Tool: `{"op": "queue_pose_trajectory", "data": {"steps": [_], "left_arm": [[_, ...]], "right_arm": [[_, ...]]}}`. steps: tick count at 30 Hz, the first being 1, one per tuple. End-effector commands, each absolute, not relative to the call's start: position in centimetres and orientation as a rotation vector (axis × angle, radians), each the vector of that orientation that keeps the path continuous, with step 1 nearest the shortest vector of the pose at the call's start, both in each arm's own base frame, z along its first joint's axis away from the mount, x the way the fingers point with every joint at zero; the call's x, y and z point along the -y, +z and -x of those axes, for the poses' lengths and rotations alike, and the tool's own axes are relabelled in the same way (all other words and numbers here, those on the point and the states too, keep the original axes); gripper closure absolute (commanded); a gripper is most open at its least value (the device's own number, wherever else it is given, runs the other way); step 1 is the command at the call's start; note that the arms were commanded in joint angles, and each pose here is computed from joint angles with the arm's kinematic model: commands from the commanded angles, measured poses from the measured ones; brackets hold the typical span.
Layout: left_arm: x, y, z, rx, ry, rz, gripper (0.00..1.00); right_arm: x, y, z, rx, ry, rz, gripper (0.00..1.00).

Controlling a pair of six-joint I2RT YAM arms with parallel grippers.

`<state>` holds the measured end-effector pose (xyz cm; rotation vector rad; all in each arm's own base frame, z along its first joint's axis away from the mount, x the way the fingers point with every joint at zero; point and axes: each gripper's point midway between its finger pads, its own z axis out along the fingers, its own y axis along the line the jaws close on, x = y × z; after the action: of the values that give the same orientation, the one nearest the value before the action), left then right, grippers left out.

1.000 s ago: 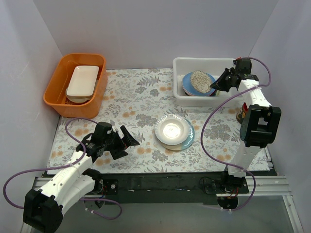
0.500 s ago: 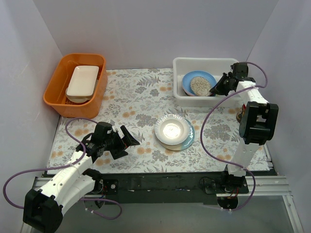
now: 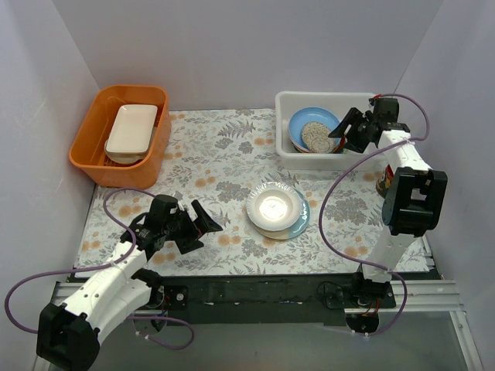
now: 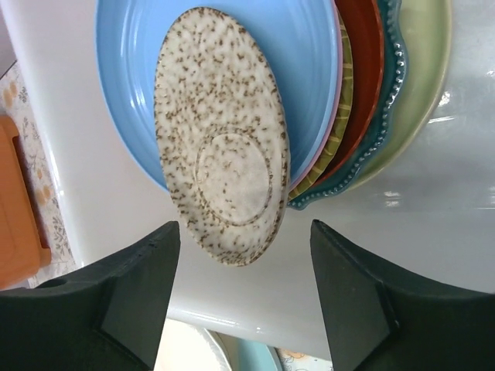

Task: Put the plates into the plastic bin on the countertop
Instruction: Place the plate in the plastic bin, then pick up the plate at the center of the board.

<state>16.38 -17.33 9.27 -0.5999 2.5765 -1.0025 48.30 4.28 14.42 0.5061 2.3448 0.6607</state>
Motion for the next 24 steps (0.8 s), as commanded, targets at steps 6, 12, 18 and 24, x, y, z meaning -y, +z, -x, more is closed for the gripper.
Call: {"op": "queue_pose_trajectory", "data": {"steps": [6,12,18,24], "left_arm": [[17.5,9.1,-15.9,-2.579,-1.025,0.585,0.02],[17.5,9.2,-15.9,-2.578,-1.025,0.579,0.02],[17.5,9.3,-16.1,-2.574,-1.017,0.58,0.02],[17.4,9.3,-16.2,-2.572,-1.014,0.579,0.02]], "right_arm": [[-4.7,19.0,-48.1,-2.241,0.679,-0.405,0.24],[-5.5,19.9,-47.2,-2.24,0.728,-0.388,0.23],[-7.1,22.4,-46.2,-2.223,0.785,-0.32,0.24],[-9.8,24.2,-44.3,-2.239,0.861,-0.232,0.24]]}}
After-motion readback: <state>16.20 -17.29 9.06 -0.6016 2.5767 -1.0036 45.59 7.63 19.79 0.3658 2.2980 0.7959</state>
